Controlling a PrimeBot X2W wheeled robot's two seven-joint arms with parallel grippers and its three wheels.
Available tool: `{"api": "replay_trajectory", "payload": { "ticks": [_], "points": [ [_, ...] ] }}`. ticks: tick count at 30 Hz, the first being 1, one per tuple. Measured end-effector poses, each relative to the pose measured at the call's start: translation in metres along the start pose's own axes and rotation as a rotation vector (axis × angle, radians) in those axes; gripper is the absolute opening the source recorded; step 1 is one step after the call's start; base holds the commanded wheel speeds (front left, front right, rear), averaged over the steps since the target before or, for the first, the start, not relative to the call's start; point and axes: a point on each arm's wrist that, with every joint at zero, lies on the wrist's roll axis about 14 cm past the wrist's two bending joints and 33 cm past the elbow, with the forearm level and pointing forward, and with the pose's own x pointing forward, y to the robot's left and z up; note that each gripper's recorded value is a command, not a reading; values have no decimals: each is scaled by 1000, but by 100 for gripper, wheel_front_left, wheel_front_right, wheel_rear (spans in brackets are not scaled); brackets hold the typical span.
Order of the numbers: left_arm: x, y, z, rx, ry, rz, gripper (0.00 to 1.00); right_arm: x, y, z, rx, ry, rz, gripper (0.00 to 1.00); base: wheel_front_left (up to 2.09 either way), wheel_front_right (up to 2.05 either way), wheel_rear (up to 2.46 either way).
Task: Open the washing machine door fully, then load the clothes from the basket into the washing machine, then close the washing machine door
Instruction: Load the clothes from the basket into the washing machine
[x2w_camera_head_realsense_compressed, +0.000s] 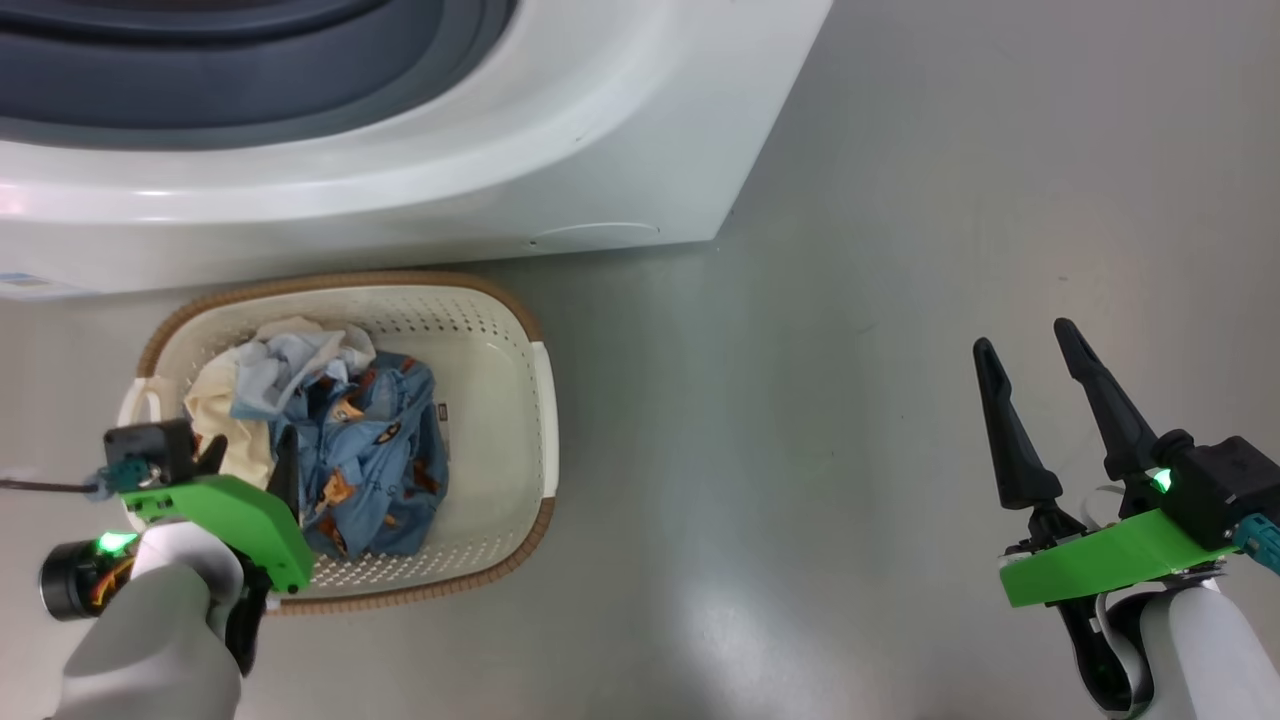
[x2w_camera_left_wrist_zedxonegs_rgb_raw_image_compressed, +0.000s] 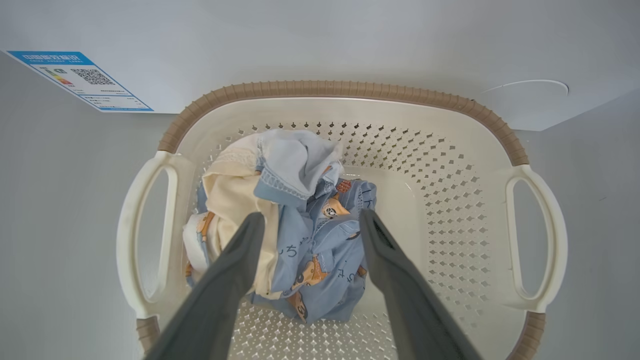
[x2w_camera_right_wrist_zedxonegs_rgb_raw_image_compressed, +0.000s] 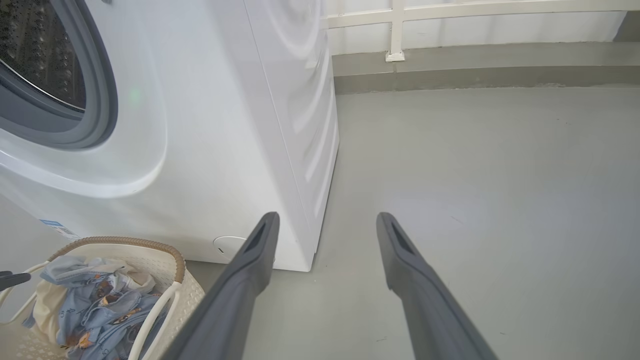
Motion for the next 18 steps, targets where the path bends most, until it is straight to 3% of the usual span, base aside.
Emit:
{"api": "replay_trajectory", "payload": {
  "ticks": [18],
  "points": [
    [38,13,-6,2,69,55,100,20,-4,-21,-14,28,1,100,0,0,0]
  ]
}}
